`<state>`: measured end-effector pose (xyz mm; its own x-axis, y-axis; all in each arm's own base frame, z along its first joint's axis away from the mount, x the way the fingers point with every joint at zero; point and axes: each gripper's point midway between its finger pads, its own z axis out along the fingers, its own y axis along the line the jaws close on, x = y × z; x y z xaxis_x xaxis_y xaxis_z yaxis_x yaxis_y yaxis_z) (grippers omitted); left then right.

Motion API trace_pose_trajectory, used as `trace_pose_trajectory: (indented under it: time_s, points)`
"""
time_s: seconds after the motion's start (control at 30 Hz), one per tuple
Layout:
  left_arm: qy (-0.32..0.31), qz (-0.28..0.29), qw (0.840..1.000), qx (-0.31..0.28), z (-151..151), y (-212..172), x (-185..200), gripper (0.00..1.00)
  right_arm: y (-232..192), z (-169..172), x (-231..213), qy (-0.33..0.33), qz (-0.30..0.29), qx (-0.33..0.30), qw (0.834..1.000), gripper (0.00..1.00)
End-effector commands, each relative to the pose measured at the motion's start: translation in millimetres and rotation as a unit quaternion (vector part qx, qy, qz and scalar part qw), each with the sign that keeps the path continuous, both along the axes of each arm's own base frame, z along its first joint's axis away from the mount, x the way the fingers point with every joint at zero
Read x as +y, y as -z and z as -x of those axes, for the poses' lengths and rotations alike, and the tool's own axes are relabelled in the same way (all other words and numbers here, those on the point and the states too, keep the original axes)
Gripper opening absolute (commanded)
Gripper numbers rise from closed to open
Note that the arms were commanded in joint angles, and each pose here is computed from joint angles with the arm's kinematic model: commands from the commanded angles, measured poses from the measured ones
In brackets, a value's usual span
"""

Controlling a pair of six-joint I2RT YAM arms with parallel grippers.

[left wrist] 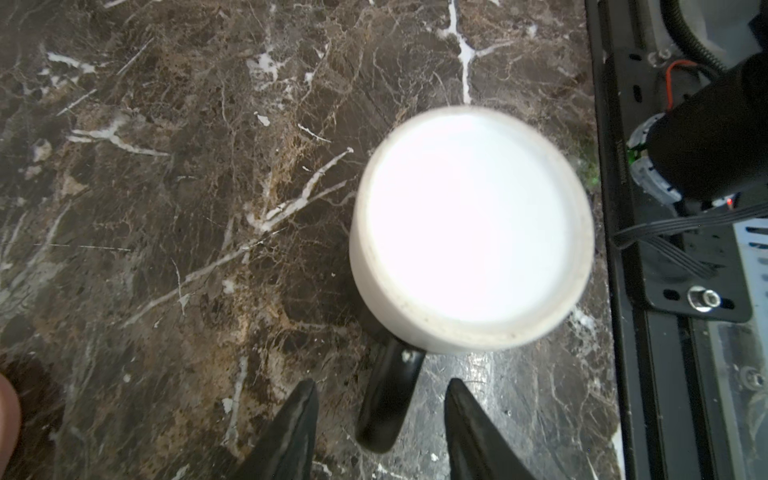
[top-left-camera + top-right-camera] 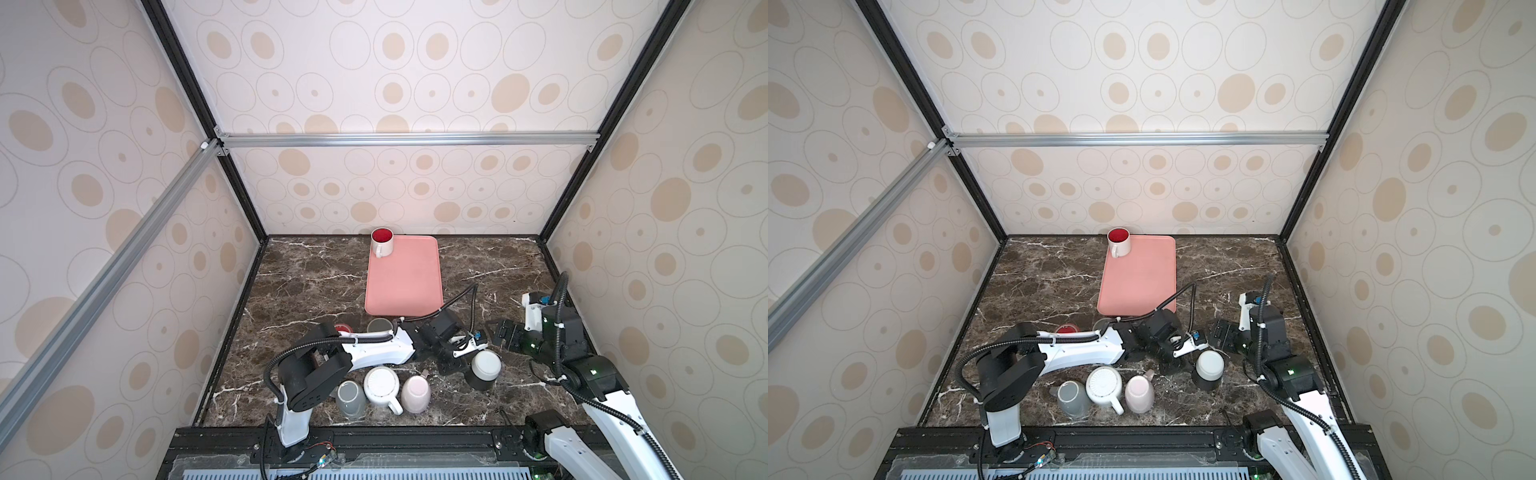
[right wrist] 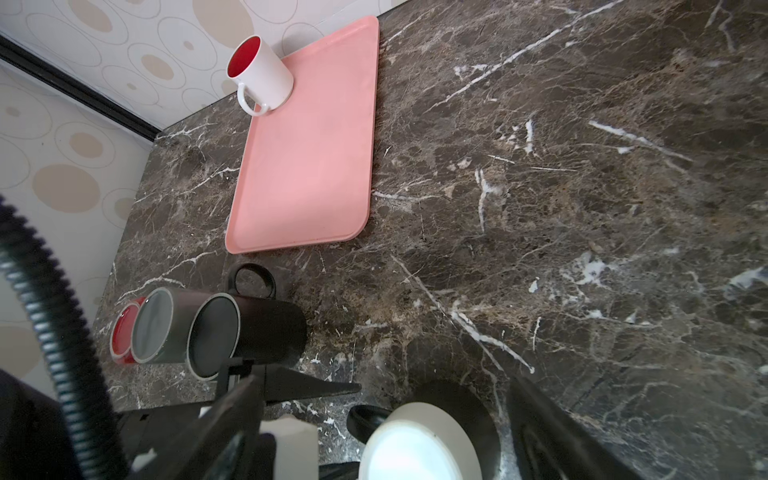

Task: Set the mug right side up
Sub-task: 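Lower the left gripper and grasp the black mug by its handle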

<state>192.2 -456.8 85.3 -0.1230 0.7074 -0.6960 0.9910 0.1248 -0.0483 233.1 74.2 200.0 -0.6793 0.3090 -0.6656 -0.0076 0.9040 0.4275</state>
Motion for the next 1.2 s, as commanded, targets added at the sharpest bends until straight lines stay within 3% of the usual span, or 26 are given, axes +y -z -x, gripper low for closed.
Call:
trace_pose_trajectory:
  time_s: [0.0, 0.2, 0.37, 0.53, 0.63, 0.87, 1.03, 1.17]
  points:
    - [0.023, 0.013, 1.000, 0.001, 5, -4, -14, 0.46, -1, 4, -6, 0.007, 0.008, 0.002, 1.000, 0.94]
    - [0.037, 0.010, 0.999, 0.014, 11, 1, -19, 0.35, -1, 2, -4, 0.006, 0.003, 0.004, 1.000, 0.94]
    - [0.043, 0.010, 0.999, 0.016, 15, 4, -22, 0.32, -2, 2, -3, 0.003, 0.004, 0.008, 1.000, 0.94]
    - [0.040, 0.001, 0.999, 0.011, 14, 11, -23, 0.23, -1, 1, -3, 0.003, 0.003, 0.011, 1.000, 0.94]
    - [0.039, 0.004, 0.999, 0.006, 14, 10, -24, 0.11, 0, 0, -2, 0.002, 0.002, 0.014, 1.000, 0.94]
    - [0.027, 0.010, 0.999, -0.015, 11, 4, -22, 0.00, -2, -2, -2, 0.005, -0.004, 0.012, 1.000, 0.93]
    - [-0.005, 0.030, 0.998, -0.048, 1, -10, -18, 0.00, -13, -5, -4, 0.020, -0.014, -0.011, 1.000, 0.93]
    - [-0.034, 0.077, 0.994, -0.072, -5, -35, -16, 0.00, -28, -9, -6, 0.033, -0.030, -0.051, 0.998, 0.93]
